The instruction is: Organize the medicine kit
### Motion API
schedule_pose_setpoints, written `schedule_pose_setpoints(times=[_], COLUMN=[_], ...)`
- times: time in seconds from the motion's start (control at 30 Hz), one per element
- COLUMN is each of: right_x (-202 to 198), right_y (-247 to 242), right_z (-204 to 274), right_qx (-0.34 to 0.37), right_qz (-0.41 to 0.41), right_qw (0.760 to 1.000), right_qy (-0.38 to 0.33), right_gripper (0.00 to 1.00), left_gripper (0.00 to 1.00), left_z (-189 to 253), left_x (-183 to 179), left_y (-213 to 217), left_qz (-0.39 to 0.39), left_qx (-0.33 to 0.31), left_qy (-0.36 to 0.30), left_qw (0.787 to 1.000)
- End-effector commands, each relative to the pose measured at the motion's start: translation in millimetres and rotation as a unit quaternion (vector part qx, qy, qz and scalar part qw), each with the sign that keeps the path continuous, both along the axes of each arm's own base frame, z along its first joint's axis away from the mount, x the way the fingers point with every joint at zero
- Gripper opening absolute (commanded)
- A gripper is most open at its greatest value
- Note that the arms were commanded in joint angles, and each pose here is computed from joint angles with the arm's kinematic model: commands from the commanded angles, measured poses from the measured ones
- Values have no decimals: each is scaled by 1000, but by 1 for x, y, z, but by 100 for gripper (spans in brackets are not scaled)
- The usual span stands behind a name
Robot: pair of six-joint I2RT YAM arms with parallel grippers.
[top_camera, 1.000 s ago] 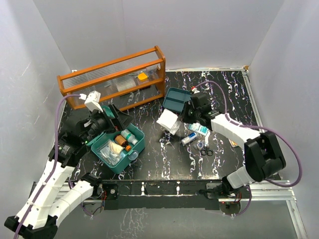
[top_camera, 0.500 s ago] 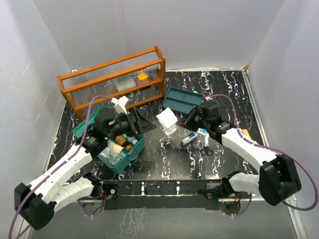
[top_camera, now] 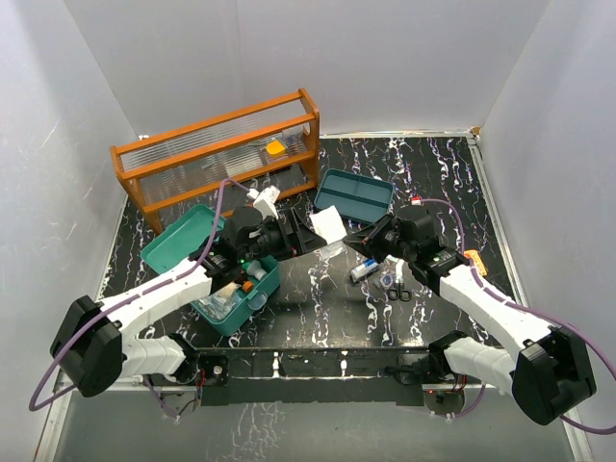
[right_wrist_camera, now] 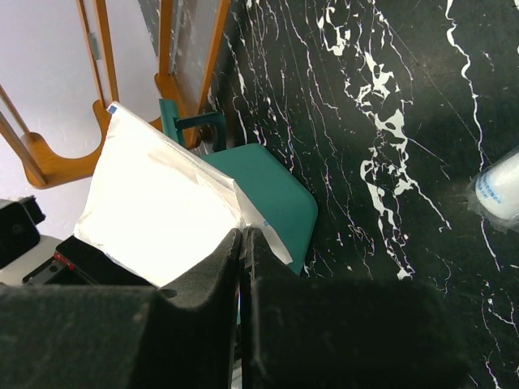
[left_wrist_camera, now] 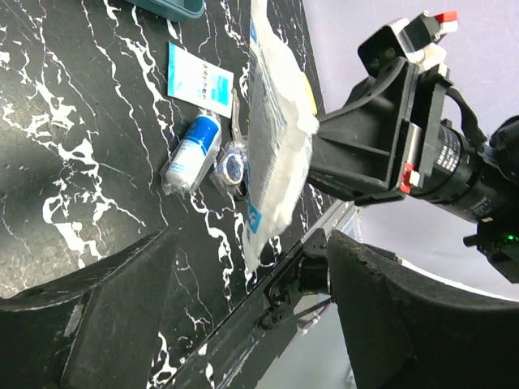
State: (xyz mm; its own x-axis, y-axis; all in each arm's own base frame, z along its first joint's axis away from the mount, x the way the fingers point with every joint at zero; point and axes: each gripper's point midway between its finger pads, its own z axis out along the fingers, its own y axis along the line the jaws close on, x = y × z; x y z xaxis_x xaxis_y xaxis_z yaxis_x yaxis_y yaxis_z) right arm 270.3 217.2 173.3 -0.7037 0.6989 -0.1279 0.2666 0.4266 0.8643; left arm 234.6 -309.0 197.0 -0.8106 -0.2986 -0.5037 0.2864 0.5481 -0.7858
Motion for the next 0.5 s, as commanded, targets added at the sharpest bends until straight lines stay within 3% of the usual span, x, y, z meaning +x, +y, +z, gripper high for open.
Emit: schedule_pose_setpoints(times=[0.0, 0.47], right_x=[2, 3], right_y=[0, -3], right_z=[20, 3], right_qx=[14, -28], right_qz=[-3, 10], right_qw=[999, 999], right_qy=[-29, -23], right_gripper=[0, 0], left_gripper=[70, 42], left_z=[20, 1], left_x=[13, 27], left_y=[-12, -23], left_qz=[21, 59], left_qx=[-40, -16], left_qy=[-35, -15], left_qw=[998, 998])
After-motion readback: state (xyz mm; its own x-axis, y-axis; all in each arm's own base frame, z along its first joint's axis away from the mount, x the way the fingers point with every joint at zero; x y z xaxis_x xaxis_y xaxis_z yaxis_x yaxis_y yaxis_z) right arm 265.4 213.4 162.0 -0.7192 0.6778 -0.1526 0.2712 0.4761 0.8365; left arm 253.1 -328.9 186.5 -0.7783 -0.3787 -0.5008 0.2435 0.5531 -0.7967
